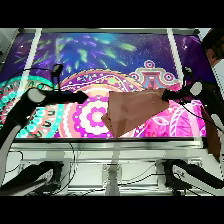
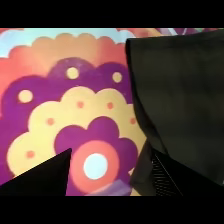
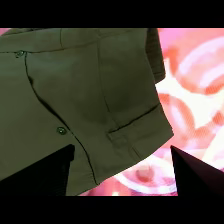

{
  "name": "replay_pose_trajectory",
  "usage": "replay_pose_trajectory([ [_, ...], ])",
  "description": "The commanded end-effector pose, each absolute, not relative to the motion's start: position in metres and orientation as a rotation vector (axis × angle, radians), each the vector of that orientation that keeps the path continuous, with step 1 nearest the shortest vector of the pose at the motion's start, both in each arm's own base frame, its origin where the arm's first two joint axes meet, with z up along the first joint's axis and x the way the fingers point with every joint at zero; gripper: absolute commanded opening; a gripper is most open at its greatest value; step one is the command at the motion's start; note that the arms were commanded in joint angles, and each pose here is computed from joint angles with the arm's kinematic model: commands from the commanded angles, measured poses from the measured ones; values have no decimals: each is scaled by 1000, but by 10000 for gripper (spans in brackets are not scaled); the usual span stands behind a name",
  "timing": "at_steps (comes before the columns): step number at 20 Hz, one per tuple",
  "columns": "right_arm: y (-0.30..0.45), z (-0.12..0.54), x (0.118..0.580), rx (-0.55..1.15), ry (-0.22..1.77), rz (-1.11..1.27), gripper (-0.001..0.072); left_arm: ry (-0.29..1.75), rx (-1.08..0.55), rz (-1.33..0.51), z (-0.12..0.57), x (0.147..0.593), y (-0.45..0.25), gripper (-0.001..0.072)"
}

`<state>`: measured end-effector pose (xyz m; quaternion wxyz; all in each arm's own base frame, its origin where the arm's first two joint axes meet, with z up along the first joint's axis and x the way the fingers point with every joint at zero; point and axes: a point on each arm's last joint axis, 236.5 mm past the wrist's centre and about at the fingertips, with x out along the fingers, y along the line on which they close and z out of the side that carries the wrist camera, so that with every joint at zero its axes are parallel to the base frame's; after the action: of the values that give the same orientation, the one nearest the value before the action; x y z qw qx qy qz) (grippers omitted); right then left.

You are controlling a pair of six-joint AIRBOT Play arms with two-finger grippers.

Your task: Fold the clothes and pants, and hang the long-sleeved shirts on hangers.

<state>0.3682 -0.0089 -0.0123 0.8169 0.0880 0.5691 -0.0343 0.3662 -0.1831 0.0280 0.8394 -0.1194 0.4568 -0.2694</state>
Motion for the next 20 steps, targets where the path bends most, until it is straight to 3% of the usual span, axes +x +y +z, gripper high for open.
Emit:
replay_pose_trajectory([
  [1, -7, -13, 366, 196, 1224, -70, 692, 997, -297, -744, 3, 374, -245, 572],
  [6, -5, -13, 365, 204, 1229, -66, 693, 1034, -221, -794, -46, 395, -303, 573],
  [9, -2, -13, 365, 219, 1228, -60, 692, 997, -228, -729, -60, 423, -304, 573],
  [20, -1, -13, 365, 224, 1228, -58, 693, 1017, -223, -677, -92, 436, -300, 574],
])
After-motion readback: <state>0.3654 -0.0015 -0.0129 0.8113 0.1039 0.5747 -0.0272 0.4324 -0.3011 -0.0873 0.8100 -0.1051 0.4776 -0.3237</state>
